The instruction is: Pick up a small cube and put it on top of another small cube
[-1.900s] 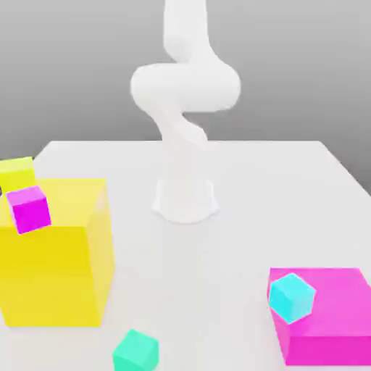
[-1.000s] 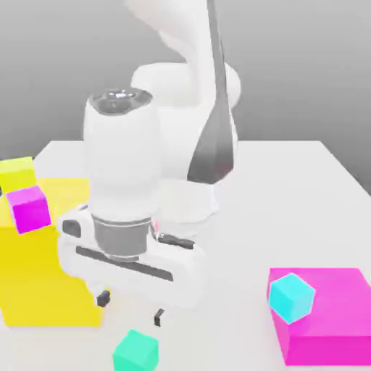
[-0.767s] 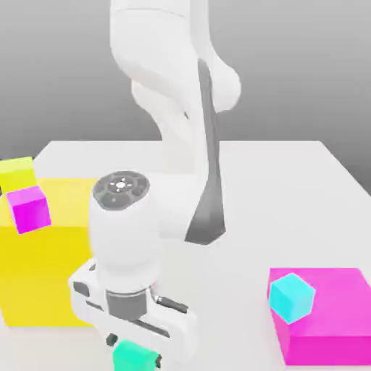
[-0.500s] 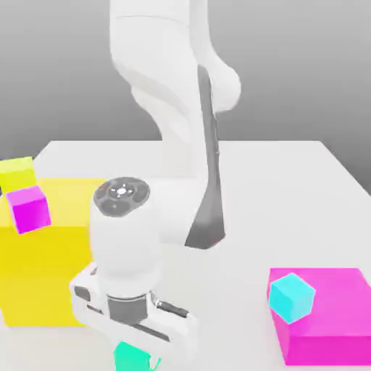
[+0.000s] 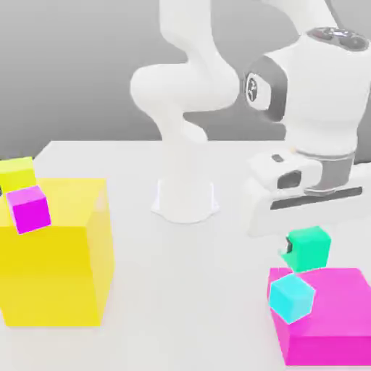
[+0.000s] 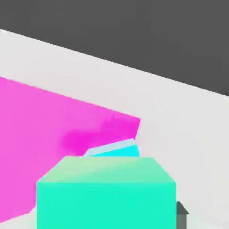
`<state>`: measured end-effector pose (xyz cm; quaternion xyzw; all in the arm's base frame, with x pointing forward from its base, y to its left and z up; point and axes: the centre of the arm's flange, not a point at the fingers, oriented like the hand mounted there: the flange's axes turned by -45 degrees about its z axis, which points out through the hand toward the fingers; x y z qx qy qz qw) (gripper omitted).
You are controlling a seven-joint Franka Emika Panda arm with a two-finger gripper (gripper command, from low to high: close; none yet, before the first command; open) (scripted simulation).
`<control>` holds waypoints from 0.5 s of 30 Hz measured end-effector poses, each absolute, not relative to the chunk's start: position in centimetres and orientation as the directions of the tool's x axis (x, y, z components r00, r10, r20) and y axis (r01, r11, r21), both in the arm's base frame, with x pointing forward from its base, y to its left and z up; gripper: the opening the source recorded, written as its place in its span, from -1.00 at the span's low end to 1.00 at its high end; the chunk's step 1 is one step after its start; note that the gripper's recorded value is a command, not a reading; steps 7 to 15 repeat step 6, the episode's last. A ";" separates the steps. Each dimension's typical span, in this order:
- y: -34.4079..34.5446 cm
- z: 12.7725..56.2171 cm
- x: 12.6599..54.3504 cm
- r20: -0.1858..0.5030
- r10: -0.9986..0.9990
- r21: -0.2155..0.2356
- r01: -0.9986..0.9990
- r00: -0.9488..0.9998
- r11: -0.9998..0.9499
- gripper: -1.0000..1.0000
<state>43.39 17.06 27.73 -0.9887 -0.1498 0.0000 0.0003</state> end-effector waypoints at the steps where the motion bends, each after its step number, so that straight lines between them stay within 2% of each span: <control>1: 17.1 26.3 43.3 0.000 0.298 -0.001 0.298 0.955 -0.955 1.00; 15: 17.1 26.3 43.3 0.000 0.298 -0.001 0.298 0.955 -0.955 1.00</control>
